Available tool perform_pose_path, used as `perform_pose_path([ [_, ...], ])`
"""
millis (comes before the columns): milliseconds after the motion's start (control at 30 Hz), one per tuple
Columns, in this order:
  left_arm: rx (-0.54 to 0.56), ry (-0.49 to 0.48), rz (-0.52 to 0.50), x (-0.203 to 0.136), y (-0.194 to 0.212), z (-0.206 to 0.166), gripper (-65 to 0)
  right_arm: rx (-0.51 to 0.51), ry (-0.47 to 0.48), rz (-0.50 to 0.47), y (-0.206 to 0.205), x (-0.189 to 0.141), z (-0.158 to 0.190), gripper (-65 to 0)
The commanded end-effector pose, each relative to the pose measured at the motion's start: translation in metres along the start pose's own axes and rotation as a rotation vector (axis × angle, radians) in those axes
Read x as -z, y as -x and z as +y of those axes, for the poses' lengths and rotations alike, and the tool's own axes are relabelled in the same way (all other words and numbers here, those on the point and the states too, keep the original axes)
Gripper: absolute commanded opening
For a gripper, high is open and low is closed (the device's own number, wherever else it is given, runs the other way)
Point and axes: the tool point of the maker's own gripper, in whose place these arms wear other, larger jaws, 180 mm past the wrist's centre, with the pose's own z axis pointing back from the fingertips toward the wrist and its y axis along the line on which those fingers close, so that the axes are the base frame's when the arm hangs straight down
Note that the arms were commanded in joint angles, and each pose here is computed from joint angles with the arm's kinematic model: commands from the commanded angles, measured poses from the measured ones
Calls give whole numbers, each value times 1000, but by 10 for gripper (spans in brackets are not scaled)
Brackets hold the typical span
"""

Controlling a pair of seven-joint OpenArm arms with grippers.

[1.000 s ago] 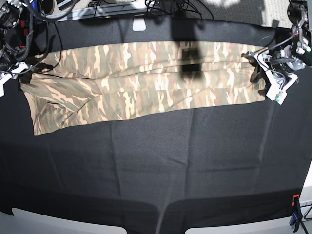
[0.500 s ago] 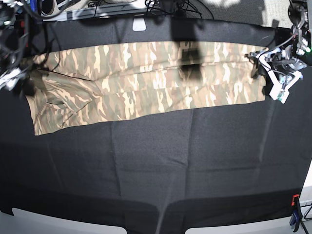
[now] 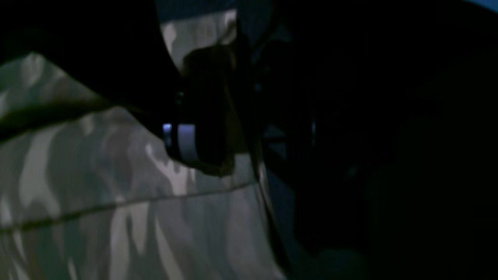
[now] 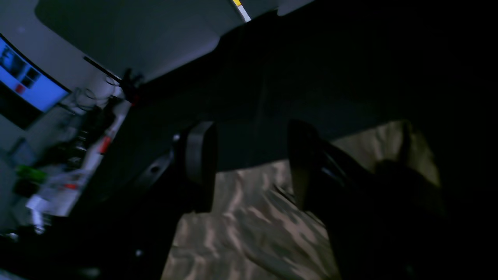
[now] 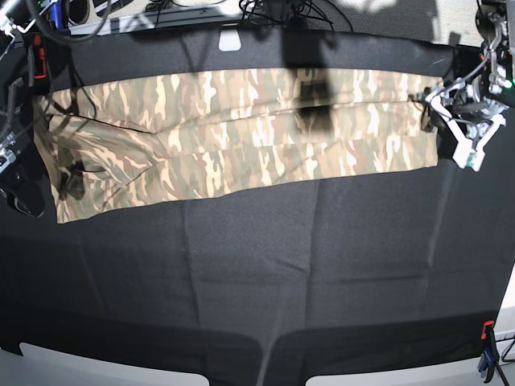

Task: Layout the t-shirt on the table in an organized manner, then fold the t-shirt properly
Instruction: 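Hold the folded shirt ends and adjust the left gripper's grip, then release the strip end and raise the right gripper away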

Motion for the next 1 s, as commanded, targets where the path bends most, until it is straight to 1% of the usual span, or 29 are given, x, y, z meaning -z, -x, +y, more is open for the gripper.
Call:
perform_pose_path([
  [0, -4, -15, -70, -6, -25, 8, -366, -47, 0, -37, -18, -3, 2, -364],
  [67, -33, -46, -98, -8, -38, 17, -366, -58, 28, -12, -14, -3, -4, -364],
  [133, -30, -56, -116, -10, -47, 20, -366, -67, 54, 10, -10, -3, -8, -364],
  [200, -22, -66, -132, -10, -53, 22, -364, -69, 59, 13, -9, -3, -9, -364],
  [233, -13, -78, -134, -10, -55, 24, -350, -69, 58, 13, -10, -3, -9, -364],
  [267, -6, -86, -136, -11, -56, 25, -321, -69, 58, 12, -10, -3, -9, -364],
  [367, 41, -113, -128, -11, -56, 30, -193, -69, 58, 11, -10, -3, -9, -364],
  [433, 68, -149, -121, -12, -56, 36, -195, -69, 58, 10, -10, -3, -9, -364],
  [500, 72, -158, -120, -12, -60, 38, -195, -70, 54, 7, -11, -3, -8, -364],
  [533, 64, -148, -128, -12, -65, 36, -195, -74, 49, 4, -12, -3, -6, -364],
  [600, 26, -90, -146, -12, -77, 27, -195, -93, 42, 0, -13, -3, 2, -364],
  [700, -42, 65, -186, -15, -102, 0, -199, -135, 34, -12, -11, -3, 22, -364],
  [767, -18, 162, -222, -19, -118, -18, -199, -170, 50, -9, -6, -3, 36, -364],
  [800, -5, 191, -234, -21, -123, -24, -199, -188, 59, -2, -2, -4, 43, -364],
  [867, -3, 218, -253, -23, -130, -28, -199, -208, 68, 16, 9, -7, 58, -364],
  [967, -1, 218, -246, -23, -129, -28, -199, -206, 70, 51, 31, -14, 81, -364],
])
